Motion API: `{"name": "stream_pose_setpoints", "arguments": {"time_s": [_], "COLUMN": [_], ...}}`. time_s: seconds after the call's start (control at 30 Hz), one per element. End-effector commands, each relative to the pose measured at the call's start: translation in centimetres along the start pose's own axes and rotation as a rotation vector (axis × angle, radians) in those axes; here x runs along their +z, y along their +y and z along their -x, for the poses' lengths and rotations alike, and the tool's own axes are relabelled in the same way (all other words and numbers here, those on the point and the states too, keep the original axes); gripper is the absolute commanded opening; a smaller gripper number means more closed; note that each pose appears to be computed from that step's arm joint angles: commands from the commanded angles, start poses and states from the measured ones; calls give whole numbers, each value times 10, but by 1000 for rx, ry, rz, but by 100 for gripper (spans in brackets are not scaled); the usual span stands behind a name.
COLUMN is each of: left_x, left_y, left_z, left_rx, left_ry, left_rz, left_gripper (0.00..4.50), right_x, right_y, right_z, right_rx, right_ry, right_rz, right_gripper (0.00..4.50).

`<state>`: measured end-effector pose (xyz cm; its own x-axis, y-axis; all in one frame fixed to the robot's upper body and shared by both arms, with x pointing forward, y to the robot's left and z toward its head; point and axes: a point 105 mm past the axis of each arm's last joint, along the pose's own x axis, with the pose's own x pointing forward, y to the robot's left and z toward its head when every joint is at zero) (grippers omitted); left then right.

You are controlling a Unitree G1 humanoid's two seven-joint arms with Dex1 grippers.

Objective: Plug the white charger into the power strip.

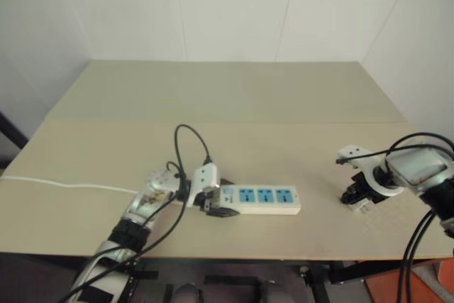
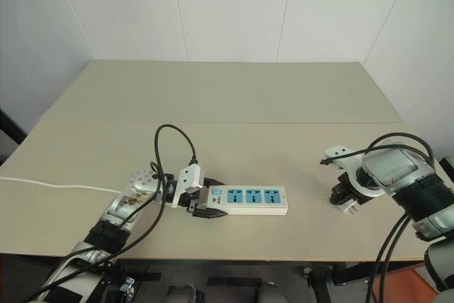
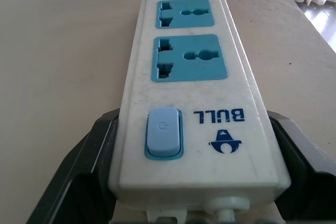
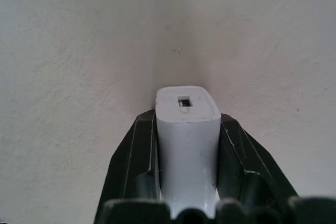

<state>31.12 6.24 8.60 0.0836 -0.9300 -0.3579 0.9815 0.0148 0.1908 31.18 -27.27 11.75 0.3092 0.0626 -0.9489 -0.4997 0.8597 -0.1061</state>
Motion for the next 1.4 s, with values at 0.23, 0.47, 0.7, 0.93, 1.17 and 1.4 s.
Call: {"name": "stream_pose_setpoints", "arguments": {"time_s": [0.23,0.47,0.7,0.93,1.17,1.4], "left_x": [-4,-6,-7,-8,-10,-13], "left_y": [-2,4,8,13,11,7], "left_z": [0,2,5,10,12,15], "left_rx": [-18,-19,-19,-12,-11,-5], "left_ry": [25,40,46,65,78,86], "left_rz": [6,1,-1,-10,-14,-11], "left_gripper": [333,333,333,333,333,333], "right_x": [62,128,123,119,118,115], "right_y": [-1,29,109,150,168,171], "right_z": [47,110,89,63,38,22], "right_rx": [22,68,427,614,691,698], "right_ry": [-417,-1202,-1400,-1450,-1405,-1370], "right_rz": [39,28,212,423,547,590], "right_gripper": [110,110,110,110,110,110]}}
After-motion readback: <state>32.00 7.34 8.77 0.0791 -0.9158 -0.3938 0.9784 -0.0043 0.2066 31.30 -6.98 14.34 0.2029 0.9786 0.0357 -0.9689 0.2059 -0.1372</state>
